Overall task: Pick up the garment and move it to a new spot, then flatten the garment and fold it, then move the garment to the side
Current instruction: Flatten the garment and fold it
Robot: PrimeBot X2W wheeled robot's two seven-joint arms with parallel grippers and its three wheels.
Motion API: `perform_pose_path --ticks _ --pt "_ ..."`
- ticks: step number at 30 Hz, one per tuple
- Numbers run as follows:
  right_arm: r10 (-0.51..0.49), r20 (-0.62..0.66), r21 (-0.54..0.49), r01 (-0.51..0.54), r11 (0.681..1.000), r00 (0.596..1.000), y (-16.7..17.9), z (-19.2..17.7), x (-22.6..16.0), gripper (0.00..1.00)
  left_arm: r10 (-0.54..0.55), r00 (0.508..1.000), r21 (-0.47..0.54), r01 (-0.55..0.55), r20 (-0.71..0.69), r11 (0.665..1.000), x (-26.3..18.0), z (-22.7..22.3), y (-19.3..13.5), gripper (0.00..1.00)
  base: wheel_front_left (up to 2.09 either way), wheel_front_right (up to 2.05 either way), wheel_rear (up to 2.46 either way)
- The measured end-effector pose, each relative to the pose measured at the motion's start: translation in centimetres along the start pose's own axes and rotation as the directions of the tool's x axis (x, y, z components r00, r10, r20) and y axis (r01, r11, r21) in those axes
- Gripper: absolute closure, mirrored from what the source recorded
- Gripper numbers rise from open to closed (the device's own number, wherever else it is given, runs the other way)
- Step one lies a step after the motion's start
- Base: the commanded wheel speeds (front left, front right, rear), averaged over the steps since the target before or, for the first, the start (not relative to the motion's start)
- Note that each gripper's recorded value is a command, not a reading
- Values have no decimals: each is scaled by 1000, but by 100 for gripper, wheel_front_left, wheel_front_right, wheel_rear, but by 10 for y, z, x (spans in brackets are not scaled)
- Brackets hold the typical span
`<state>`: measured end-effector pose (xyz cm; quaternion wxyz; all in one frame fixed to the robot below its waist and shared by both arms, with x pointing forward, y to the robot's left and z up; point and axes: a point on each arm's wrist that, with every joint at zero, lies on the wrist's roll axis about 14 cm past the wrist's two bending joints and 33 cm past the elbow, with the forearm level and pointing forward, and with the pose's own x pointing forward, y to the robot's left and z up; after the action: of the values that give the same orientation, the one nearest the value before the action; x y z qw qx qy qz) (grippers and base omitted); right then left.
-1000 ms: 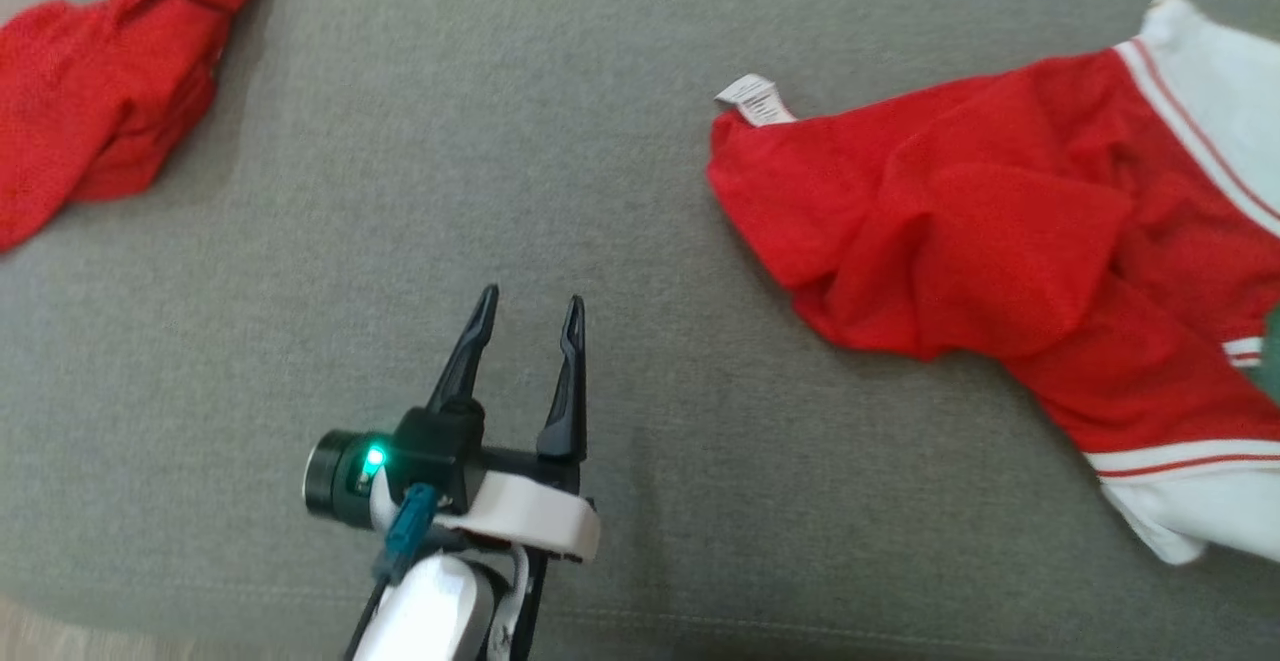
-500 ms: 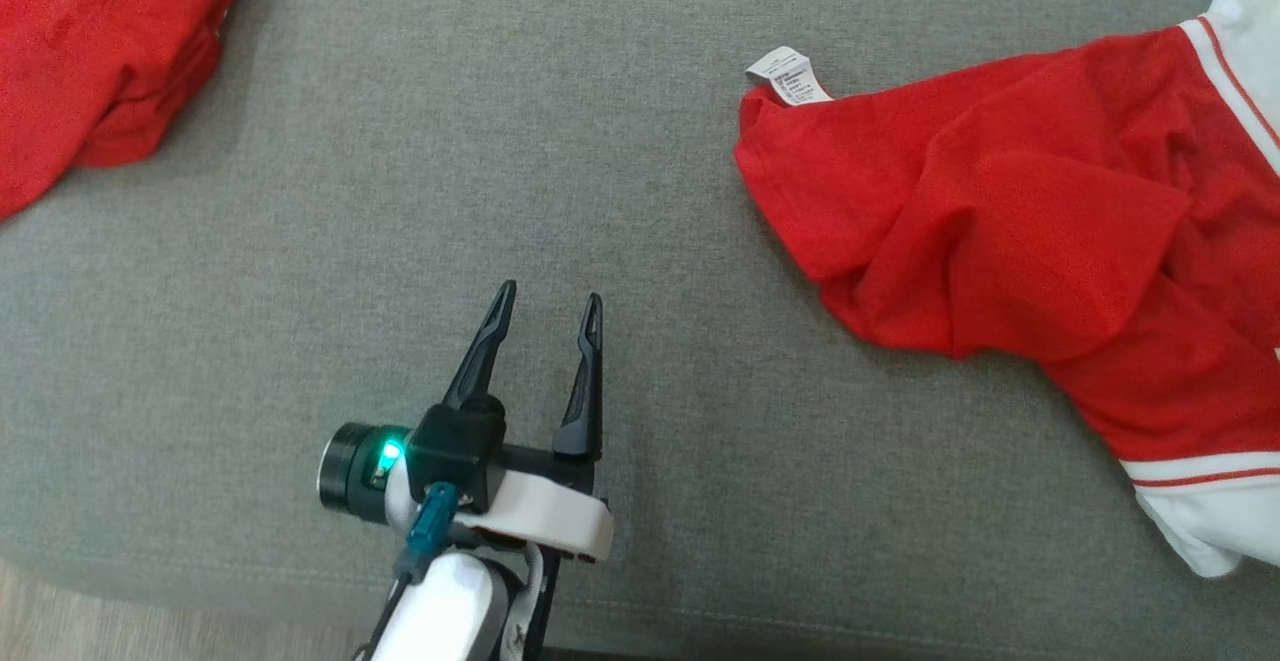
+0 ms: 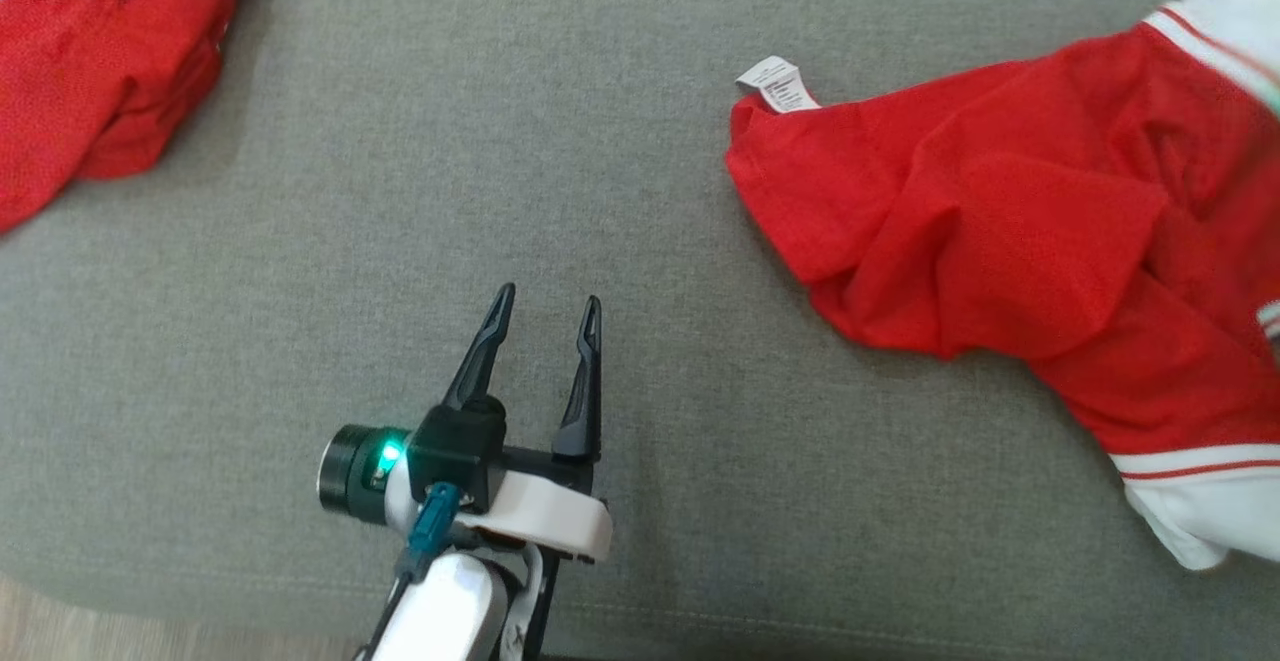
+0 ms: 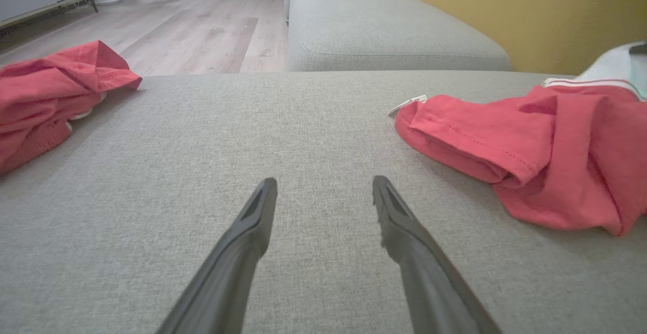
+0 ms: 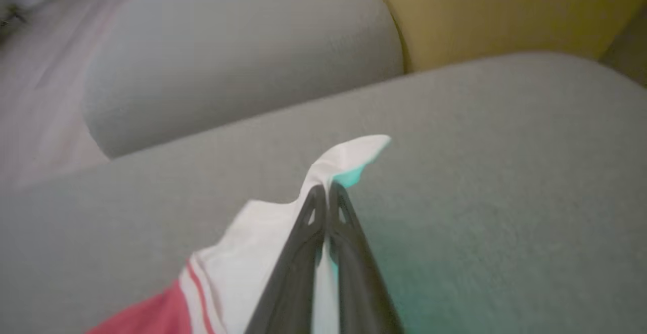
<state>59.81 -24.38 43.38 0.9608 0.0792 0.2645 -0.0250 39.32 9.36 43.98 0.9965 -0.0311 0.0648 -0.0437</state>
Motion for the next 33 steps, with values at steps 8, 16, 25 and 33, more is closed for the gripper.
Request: perform_pose_path --ticks 8,16,25,33 --pt "207 369 -96 -185 978 906 73 114 -38 100 3 999 -32 -1 38 999 -3 15 -3 0 0 0 0" --pt "392 603 -240 -311 920 694 128 181 -109 100 2 997 -47 2 77 999 -8 30 -6 0 0 0 0" --pt "499 683 -334 -379 863 533 143 207 -174 100 -10 996 -57 16 92 998 -14 35 -13 0 0 0 0" --pt "543 316 -304 -459 834 778 112 75 -162 100 14 996 -76 -7 89 997 -25 35 -10 0 0 0 0"
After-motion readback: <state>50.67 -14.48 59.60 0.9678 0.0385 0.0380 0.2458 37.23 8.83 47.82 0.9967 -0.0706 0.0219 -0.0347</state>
